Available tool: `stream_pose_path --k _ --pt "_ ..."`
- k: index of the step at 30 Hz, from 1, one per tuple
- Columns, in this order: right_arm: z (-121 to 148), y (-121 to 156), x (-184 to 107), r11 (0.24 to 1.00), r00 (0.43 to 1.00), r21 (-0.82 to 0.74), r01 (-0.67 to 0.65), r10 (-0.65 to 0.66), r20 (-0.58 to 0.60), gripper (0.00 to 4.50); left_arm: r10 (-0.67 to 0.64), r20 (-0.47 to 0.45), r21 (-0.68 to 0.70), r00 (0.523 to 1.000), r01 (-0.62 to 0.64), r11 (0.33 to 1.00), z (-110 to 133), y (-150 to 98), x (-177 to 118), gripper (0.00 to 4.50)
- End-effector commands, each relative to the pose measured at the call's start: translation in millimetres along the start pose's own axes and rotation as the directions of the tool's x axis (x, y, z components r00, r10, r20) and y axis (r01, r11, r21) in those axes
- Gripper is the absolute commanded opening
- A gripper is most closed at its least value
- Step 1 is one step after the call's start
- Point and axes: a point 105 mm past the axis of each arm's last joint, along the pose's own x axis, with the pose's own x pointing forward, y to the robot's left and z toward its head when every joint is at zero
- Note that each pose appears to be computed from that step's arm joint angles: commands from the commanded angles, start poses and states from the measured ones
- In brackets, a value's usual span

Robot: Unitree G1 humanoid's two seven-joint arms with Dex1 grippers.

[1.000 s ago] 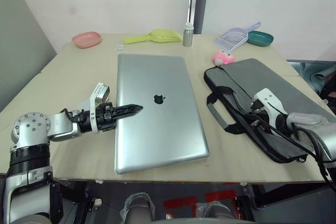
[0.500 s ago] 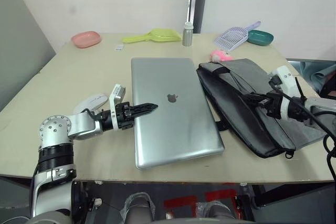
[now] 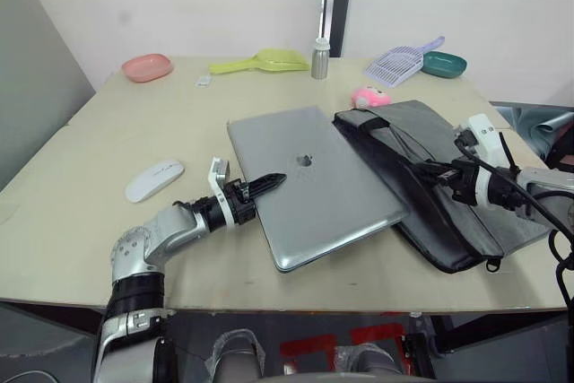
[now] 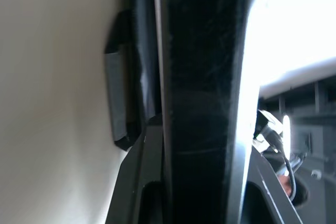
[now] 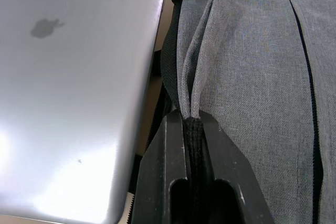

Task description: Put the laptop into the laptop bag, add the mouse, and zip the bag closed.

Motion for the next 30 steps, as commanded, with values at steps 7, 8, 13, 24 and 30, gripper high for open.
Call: stream_pose_path --k 7,8,13,24,30 --pt "31.7 19.2 -4.2 0.997 0.994 -0.062 -0.046 0.052 0.097 0.03 -0.159 -0.067 0.051 0.985 0.163 0.985 -20.0 -33.2 8.9 0.57" --pt "30.7 20.3 -3.4 0.997 0.994 -0.062 -0.047 0.052 0.094 0.03 -0.164 -0.077 0.042 0.983 0.168 0.985 -22.2 -32.9 11.3 0.57" --pt "24.8 30.4 -0.1 0.996 0.994 -0.06 -0.073 0.078 0.079 0.03 -0.172 -0.13 0.023 0.976 0.176 0.984 -26.2 -33.1 18.9 0.57" --pt "18.6 64.7 15.0 0.985 0.978 -0.002 -0.17 0.169 0.119 0.03 -0.131 -0.182 -0.006 0.975 0.132 0.991 -24.3 -34.0 39.8 0.57" --pt "21.7 87.5 26.2 0.967 0.954 0.086 -0.241 0.22 0.202 0.03 -0.111 -0.158 -0.007 0.981 0.111 0.994 -21.7 -36.5 47.4 0.57"
